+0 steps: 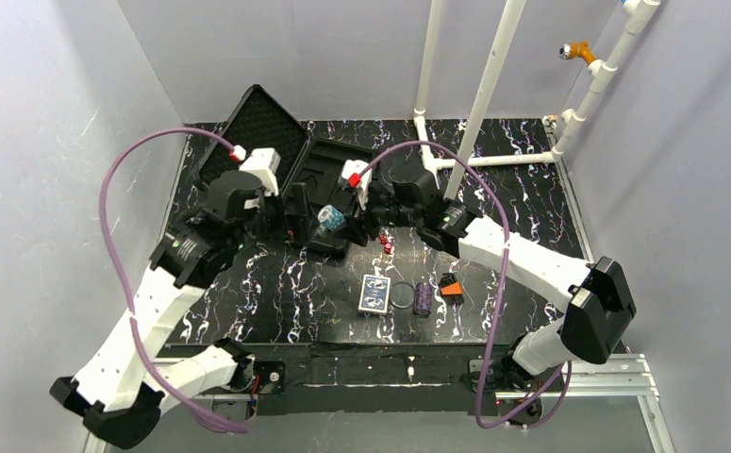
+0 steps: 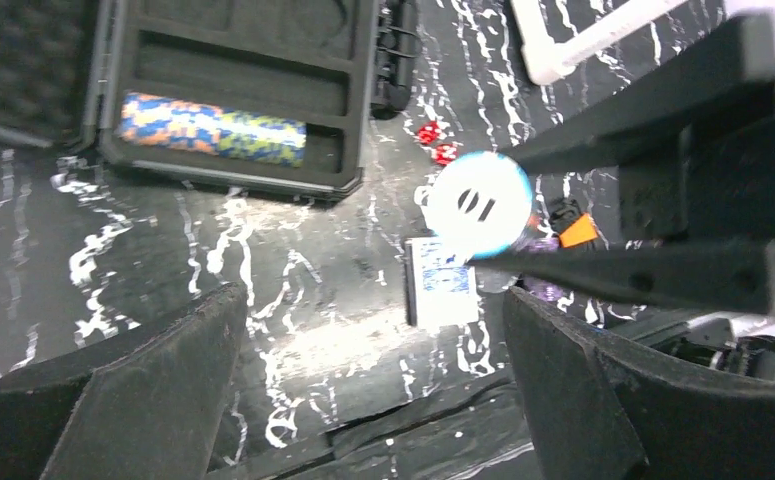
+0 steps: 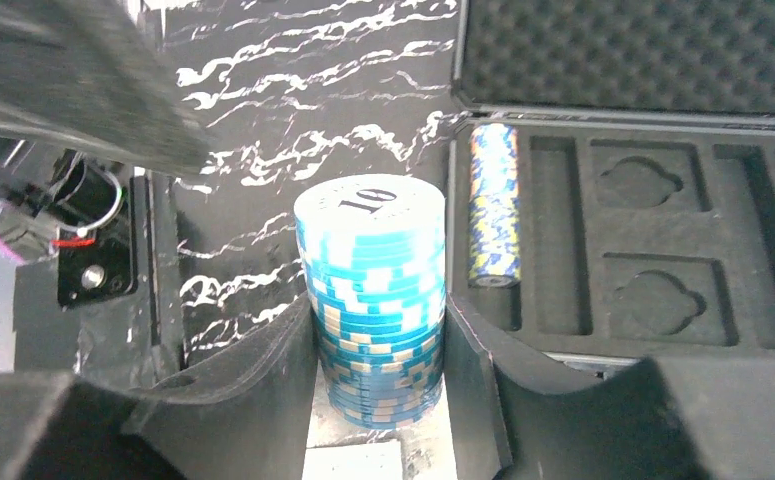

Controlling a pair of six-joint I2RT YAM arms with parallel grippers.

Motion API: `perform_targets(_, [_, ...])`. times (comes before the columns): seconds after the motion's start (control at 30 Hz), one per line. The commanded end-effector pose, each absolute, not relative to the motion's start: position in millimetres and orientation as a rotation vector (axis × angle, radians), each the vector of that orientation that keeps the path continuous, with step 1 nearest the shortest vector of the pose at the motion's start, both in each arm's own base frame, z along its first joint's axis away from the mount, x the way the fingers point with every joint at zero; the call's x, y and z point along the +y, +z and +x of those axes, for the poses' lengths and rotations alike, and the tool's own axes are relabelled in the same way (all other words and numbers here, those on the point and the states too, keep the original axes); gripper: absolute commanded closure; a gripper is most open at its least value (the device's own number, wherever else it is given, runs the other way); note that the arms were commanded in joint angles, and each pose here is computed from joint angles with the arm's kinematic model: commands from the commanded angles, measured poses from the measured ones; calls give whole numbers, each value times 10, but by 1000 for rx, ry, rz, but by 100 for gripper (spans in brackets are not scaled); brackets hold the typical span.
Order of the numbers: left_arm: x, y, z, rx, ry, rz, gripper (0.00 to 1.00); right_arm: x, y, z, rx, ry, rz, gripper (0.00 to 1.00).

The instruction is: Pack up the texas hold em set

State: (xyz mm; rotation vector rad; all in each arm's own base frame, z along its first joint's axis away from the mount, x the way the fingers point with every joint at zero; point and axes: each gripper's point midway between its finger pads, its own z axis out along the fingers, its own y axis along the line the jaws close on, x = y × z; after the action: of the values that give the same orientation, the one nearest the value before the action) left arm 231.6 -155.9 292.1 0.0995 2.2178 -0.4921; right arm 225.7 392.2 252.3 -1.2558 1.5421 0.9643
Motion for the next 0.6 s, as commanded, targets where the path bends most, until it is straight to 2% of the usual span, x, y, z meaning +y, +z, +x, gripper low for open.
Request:
perform_targets(0.0, [-1044, 2972, 2106, 2176, -284, 81, 2, 4061, 3043, 2466, 1453, 936, -1148, 99])
perform_targets(0.2, [-641, 2703, 1860, 2174, -135, 53, 2, 4171, 2849, 2770, 1590, 830, -1149, 99])
perform_targets(0.57, [-259, 2237, 1610, 2139, -43, -82, 2, 4443, 2420, 3340, 1763, 651, -1172, 99])
